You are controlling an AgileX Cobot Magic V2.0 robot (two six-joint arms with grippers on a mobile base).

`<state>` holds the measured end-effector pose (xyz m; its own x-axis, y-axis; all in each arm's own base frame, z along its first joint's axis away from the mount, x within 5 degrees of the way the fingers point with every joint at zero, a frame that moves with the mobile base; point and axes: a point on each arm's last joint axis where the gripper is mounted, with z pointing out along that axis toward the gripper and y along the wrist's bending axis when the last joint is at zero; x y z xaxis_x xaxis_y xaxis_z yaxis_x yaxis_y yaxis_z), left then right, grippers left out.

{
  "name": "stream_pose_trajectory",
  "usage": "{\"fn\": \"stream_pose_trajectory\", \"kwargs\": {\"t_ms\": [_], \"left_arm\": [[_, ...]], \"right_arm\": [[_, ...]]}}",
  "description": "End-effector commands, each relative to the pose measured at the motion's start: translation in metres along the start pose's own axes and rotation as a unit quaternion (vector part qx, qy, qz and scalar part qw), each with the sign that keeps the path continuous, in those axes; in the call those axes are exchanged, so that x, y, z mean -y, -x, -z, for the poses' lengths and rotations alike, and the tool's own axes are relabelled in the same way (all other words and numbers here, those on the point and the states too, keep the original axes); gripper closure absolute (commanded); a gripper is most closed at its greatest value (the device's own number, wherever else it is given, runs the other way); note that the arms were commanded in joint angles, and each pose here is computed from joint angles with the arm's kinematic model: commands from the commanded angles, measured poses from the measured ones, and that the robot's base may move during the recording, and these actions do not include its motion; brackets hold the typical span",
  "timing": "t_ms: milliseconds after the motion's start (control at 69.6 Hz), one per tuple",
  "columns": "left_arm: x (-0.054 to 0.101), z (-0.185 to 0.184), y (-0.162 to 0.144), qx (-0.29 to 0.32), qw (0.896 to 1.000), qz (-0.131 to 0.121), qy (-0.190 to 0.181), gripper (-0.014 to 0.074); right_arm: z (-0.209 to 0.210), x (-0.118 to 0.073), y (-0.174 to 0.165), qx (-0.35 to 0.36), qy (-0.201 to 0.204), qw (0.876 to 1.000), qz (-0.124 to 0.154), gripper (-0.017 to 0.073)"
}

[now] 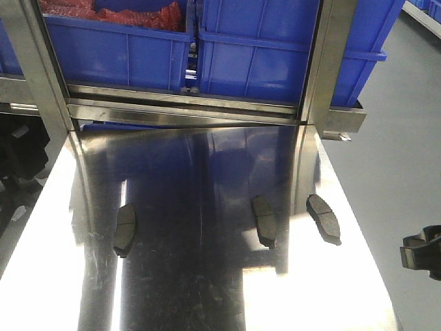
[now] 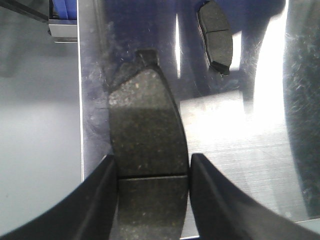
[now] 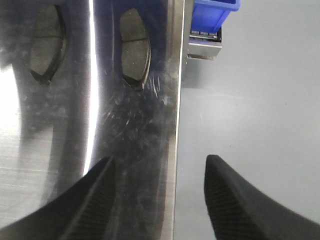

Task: Move and align brake pads A on conveyor
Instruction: 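Lower the right gripper onto the outermost brake pad on its side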

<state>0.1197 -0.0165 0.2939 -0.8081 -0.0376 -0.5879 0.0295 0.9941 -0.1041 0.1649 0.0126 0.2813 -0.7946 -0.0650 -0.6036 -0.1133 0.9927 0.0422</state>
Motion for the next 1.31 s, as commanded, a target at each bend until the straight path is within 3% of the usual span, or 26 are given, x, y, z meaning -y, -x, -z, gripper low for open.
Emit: {"fn": "stream_pose_trajectory", "kwargs": {"t_ms": [0,172,302,373,575,862,1293], "left_arm": [[0.003,0.007,0.011,0.045,0.999,0.001,-0.01,0.0601],[0.003,0.007,0.011,0.045,0.999,0.001,-0.01,0.0601],[0.003,0.007,0.011,0.045,0.999,0.001,-0.01,0.0601],[0.003,0.007,0.011,0.045,0.999,0.001,-0.01,0.0601],[0.003,0.007,0.011,0.045,0.999,0.001,-0.01,0.0601],[0.003,0.007,0.011,0.045,0.999,0.001,-0.01,0.0601],[0.003,0.007,0.011,0.045,0.999,0.001,-0.01,0.0601]], "right_arm": [[0.007,-0.001,0.017,0.058,0.007,0.998,0.01,0.0137],[-0.009,-0.009,0.036,0.032,0.041,0.998,0.045,0.0137],[-0.024,-0.029,0.06,0.023,0.061,0.993,0.097,0.0137],[-0.036,-0.039,0.074,0.012,0.058,0.992,0.111,0.0137],[-0.079,-0.046,0.105,-0.062,0.019,0.993,0.099,0.0115],[-0.136,-0.033,0.132,-0.115,0.002,0.99,0.08,0.0015],[-0.199,-0.025,0.132,-0.181,0.002,0.978,0.102,0.0013]]}}
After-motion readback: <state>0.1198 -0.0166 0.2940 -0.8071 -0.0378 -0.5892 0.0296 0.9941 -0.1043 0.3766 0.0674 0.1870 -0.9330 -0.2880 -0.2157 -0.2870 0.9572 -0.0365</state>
